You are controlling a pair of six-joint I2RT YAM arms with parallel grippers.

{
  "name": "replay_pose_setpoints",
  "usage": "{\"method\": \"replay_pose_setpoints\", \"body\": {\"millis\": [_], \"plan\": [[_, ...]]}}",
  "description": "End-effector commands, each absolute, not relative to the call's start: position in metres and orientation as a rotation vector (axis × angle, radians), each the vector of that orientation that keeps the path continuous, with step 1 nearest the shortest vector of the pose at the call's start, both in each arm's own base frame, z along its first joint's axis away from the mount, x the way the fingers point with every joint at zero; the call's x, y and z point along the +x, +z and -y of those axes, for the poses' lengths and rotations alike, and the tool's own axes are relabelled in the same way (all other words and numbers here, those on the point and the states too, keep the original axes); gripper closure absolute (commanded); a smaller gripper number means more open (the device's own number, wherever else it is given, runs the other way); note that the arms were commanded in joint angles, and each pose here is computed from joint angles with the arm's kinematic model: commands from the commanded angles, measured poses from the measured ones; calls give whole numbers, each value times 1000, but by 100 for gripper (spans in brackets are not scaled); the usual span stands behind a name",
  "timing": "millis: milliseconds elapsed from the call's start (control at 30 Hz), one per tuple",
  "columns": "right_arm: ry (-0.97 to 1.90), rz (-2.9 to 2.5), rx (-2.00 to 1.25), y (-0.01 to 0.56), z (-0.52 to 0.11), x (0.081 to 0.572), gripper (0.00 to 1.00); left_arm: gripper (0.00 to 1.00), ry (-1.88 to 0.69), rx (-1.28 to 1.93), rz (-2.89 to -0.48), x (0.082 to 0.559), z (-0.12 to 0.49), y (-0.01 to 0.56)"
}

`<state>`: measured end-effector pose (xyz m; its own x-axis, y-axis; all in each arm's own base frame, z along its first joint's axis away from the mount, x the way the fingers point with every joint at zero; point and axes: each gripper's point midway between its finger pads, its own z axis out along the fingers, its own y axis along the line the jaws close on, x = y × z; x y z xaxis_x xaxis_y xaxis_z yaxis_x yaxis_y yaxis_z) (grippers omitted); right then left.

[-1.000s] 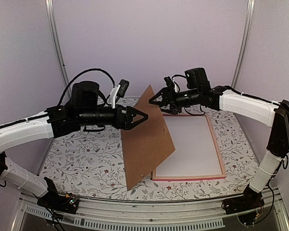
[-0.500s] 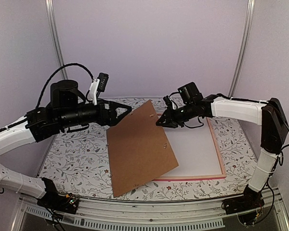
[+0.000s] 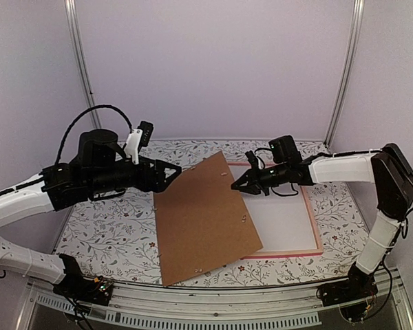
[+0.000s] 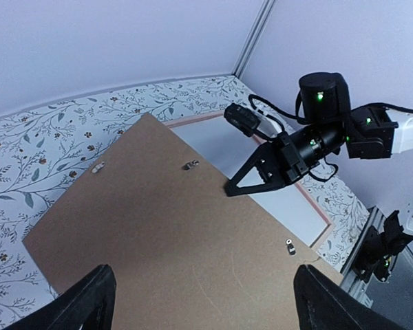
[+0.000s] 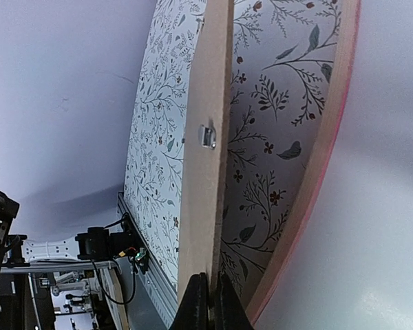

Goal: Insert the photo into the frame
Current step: Place the backboard on the frame body.

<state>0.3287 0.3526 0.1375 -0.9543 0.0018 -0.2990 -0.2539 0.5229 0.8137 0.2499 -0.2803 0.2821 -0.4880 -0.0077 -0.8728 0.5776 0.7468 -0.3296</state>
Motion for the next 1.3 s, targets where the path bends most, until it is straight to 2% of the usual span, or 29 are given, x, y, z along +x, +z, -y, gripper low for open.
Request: {"method": "replay_pose_setpoints", "body": {"millis": [0,267,833,1267], "plan": [[1487,-2305,-211,184,-331,339,100,8,-706,402,-1984,258,271,274],[1510,-2234,-100,201,-275,338,100,8,-697,411,-2020,265,279,254],[1662,-2138,13,224,-212,338,100,8,-700,431,-2051,272,290,238],[1617,-2144,167,228,-127,334,100,8,-706,439,-2055,275,295,237]]}}
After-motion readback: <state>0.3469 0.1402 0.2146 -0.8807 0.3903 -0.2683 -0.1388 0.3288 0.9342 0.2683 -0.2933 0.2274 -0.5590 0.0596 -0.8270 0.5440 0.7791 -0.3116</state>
